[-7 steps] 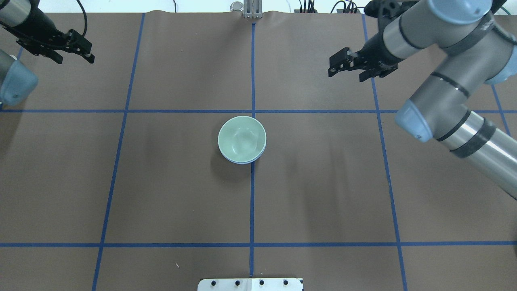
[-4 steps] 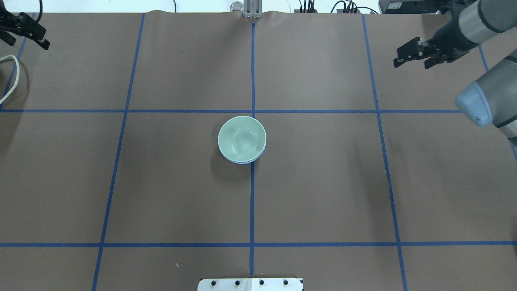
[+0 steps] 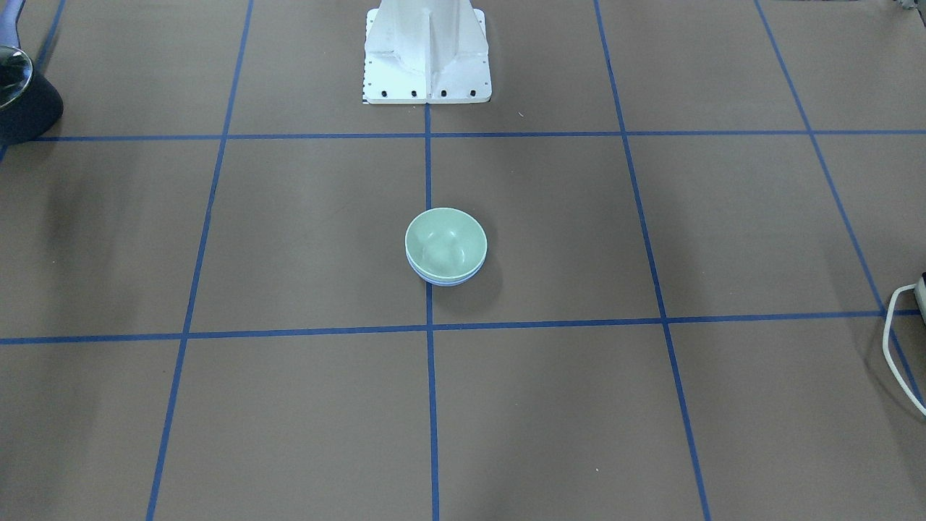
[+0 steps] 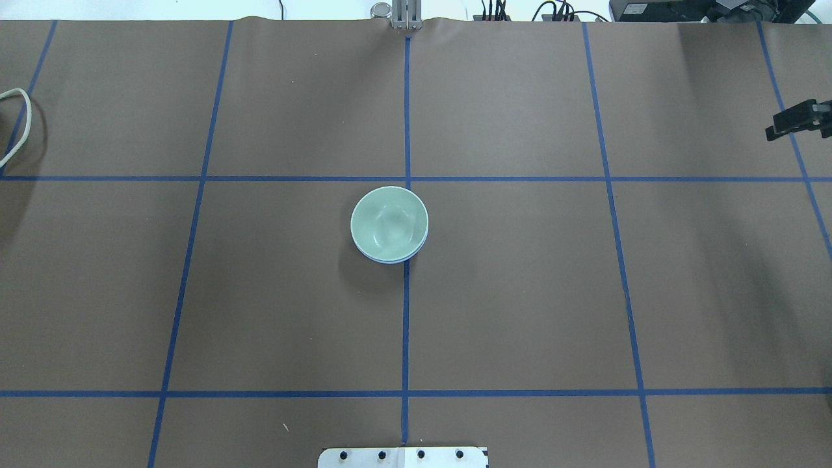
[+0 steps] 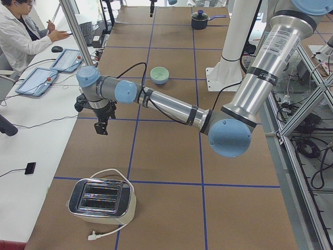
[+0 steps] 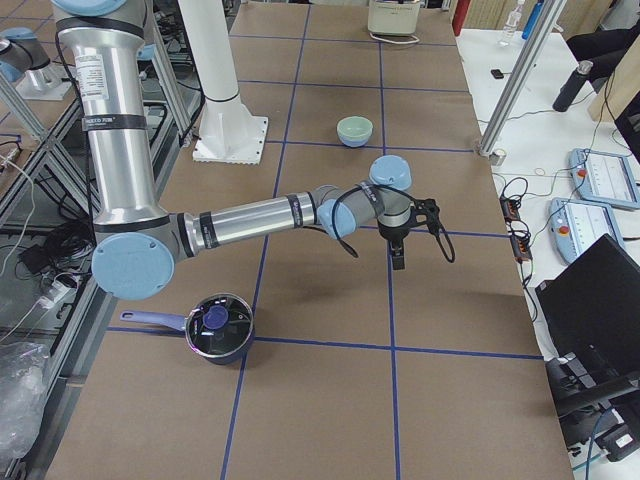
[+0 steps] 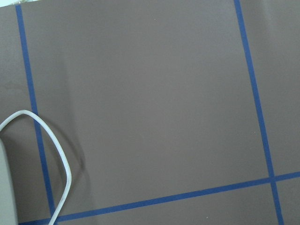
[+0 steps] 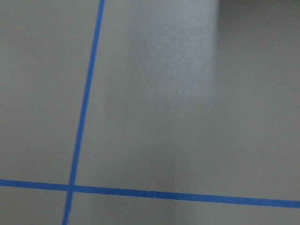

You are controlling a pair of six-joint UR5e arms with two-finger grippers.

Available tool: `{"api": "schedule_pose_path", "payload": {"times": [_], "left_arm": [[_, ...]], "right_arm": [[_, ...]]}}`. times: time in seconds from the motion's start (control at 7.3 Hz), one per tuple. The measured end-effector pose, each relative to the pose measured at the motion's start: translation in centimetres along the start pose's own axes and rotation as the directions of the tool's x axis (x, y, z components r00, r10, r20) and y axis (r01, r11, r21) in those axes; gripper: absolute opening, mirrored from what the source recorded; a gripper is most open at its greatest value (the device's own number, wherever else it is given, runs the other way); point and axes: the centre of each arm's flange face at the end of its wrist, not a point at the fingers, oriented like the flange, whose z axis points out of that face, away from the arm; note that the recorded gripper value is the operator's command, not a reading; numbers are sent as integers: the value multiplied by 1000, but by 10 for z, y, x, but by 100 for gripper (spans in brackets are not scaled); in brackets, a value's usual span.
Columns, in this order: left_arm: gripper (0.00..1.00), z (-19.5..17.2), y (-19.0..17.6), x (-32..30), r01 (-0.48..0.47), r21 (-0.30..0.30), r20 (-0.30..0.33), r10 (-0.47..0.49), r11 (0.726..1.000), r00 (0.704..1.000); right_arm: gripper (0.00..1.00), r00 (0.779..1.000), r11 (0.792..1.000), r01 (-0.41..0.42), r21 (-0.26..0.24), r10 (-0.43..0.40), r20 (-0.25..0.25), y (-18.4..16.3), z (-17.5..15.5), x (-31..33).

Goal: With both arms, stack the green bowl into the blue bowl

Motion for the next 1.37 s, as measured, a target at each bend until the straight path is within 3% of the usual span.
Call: {"api": "schedule_pose_path", "payload": {"times": [0.41,0.82,1.37], "left_arm": [[100,-4,54,-76,13,-30,7,-13,999,1000],[100,9,89,-109,58,-51,4,-58,997,998],[100,26,112,-122,87,-77,-3,-88,993,996]], "right_arm": [[100,993,993,-63,-104,52,-103,22,-42,68],[100,992,984,-62,-167,42,-117,42,-51,100],[100,992,983,-66,-171,47,-114,48,-51,105]]}}
